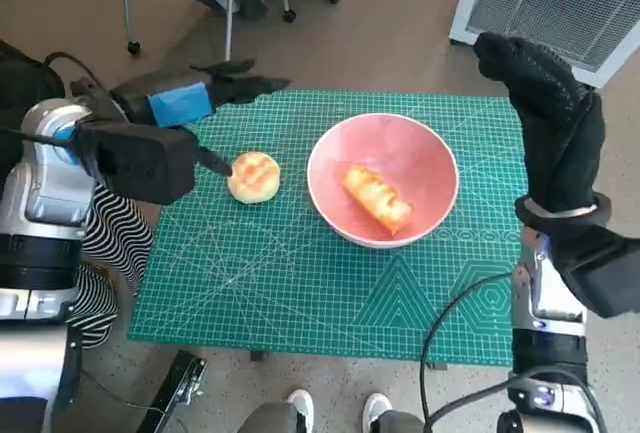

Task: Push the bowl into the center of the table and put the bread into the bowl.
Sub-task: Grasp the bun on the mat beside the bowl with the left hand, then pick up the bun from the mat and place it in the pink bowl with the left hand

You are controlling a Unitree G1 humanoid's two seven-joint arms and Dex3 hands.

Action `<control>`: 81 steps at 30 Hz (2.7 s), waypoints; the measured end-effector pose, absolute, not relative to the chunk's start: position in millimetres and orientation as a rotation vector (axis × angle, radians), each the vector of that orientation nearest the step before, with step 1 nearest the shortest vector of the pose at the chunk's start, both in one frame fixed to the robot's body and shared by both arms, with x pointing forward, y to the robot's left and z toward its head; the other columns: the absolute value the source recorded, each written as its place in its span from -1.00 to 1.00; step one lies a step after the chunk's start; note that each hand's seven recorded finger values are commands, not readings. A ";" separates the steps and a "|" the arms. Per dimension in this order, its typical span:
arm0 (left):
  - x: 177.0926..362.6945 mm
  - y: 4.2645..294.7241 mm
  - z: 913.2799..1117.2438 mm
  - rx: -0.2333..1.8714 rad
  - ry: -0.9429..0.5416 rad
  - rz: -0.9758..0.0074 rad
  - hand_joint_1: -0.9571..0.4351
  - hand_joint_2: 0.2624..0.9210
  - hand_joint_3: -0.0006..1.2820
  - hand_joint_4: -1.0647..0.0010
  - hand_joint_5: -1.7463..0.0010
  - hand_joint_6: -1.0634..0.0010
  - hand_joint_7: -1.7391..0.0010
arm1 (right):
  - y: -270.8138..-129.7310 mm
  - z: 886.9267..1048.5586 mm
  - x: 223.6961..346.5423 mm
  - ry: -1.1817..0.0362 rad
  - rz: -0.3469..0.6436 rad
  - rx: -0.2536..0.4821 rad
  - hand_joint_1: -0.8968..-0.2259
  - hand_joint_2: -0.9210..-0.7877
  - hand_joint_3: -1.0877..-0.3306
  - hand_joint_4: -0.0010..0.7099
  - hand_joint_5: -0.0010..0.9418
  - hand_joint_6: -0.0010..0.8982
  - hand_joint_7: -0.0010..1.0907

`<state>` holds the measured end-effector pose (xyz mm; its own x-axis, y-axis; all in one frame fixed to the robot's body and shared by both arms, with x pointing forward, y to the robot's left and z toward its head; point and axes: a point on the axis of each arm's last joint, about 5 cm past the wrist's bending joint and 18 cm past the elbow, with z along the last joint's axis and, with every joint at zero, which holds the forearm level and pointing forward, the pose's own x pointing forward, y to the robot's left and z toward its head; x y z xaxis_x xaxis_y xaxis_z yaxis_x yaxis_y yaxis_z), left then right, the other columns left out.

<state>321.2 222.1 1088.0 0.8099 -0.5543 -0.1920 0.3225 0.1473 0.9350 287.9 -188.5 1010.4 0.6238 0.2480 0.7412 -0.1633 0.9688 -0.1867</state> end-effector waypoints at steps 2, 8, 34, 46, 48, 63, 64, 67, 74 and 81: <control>322.9 222.9 1083.1 1.282 -0.186 -0.644 -0.15 0.49 -1.00 1.00 1.00 0.66 0.94 | -188.0 1010.7 288.1 -0.867 0.237 -0.104 -0.62 -1.00 0.15 -0.50 -0.98 -0.92 -0.01; 329.0 226.5 1062.1 1.293 -0.072 -0.666 -0.13 0.48 -1.00 1.00 1.00 0.67 0.95 | -188.0 1011.1 288.4 -0.868 0.238 -0.103 -0.61 -1.00 0.15 -0.49 -0.98 -0.91 -0.01; 346.2 207.4 983.7 1.396 0.226 -0.664 0.12 0.49 -0.99 0.82 0.98 0.47 0.96 | -191.4 1012.3 288.6 -0.863 0.261 -0.119 -0.54 -1.00 0.16 -0.48 -0.99 -0.93 -0.04; 348.0 201.0 971.9 1.435 0.192 -0.581 0.26 0.68 -0.97 0.38 0.97 0.07 0.93 | -193.7 1013.3 288.3 -0.864 0.266 -0.135 -0.49 -1.00 0.13 -0.52 -1.00 -0.96 -0.06; 347.5 200.2 969.1 1.440 0.182 -0.567 0.28 0.72 -0.97 0.29 0.96 -0.03 0.91 | -193.7 1013.4 288.3 -0.864 0.266 -0.135 -0.49 -1.00 0.12 -0.52 -1.00 -0.96 -0.06; 346.9 198.0 968.0 1.480 0.071 -0.532 0.39 1.00 -0.85 -0.28 -0.36 -0.09 -0.33 | -194.8 1013.8 288.3 -0.863 0.275 -0.145 -0.52 -1.00 0.12 -0.52 -1.00 -0.96 -0.06; 346.8 197.9 968.0 1.479 0.066 -0.533 0.38 1.00 -0.86 -0.28 -0.35 -0.10 -0.35 | -194.7 1013.8 288.3 -0.863 0.275 -0.145 -0.52 -1.00 0.12 -0.52 -1.00 -0.96 -0.06; 346.5 198.1 967.8 1.475 0.052 -0.537 0.38 1.00 -0.87 -0.26 -0.33 -0.13 -0.39 | -194.7 1013.7 288.3 -0.862 0.277 -0.145 -0.52 -1.00 0.12 -0.52 -1.00 -0.96 -0.05; 346.3 200.8 969.8 1.450 0.036 -0.530 0.38 1.00 -0.88 -0.28 -0.32 -0.14 -0.40 | -194.7 1013.3 288.5 -0.861 0.280 -0.142 -0.50 -1.00 0.12 -0.52 -1.00 -0.96 -0.05; 348.6 206.0 988.0 1.383 -0.042 -0.490 0.38 1.00 -0.89 -0.33 -0.27 -0.12 -0.42 | -195.4 1013.1 288.7 -0.858 0.280 -0.117 -0.47 -1.00 0.12 -0.52 -1.00 -0.97 -0.05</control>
<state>348.6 206.0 988.0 0.8994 -0.3562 -0.2535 0.3077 0.1039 0.9458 288.7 -195.4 1013.1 0.6198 0.2895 0.7294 -0.1960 0.9571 -0.2134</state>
